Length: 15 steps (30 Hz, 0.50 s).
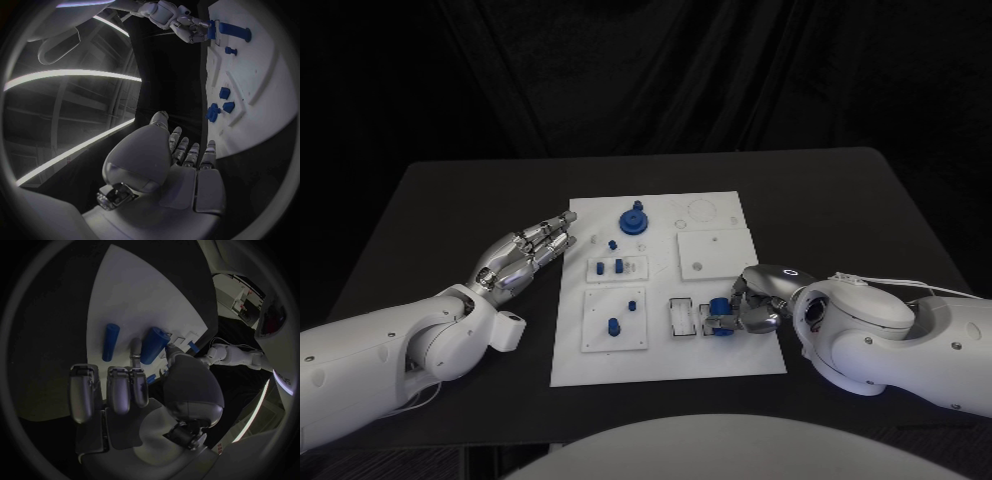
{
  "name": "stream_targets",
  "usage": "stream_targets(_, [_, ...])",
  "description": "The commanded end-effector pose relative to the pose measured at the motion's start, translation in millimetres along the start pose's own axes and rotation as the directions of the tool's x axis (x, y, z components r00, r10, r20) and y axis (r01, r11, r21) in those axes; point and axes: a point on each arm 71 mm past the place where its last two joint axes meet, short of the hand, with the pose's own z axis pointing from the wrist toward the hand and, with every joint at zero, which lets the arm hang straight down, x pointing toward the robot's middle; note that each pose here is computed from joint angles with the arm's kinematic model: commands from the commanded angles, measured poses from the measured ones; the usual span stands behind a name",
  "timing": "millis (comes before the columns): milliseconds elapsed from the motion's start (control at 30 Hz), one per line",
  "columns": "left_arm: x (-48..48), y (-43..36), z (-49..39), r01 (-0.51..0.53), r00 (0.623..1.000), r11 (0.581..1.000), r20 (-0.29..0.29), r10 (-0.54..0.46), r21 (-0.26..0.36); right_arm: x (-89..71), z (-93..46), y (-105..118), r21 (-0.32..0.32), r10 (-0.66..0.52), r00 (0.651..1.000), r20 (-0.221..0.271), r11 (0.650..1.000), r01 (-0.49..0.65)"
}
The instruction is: Assemble the parts on the task board
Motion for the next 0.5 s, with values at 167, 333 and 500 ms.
stream_targets(167, [1.1,-2.9,0.6,0.017,1.0,0.999,-0.014,-0.016,0.035,8.8,4.6,-5.6,0.046,-0.036,0.998,-0.043,0.998,0.038])
stream_targets(333, [0.8,-2.3,0.5,0.018,1.0,0.999,-0.016,-0.018,0.029,11.5,6.2,-7.0,0.054,-0.049,0.997,-0.061,0.997,0.052])
stream_targets(500, [1.3,-1.5,1.2,0.02,1.0,0.999,-0.02,-0.02,0.025,12.2,6.1,-7.8,0.048,-0.002,0.998,-0.066,0.999,0.005])
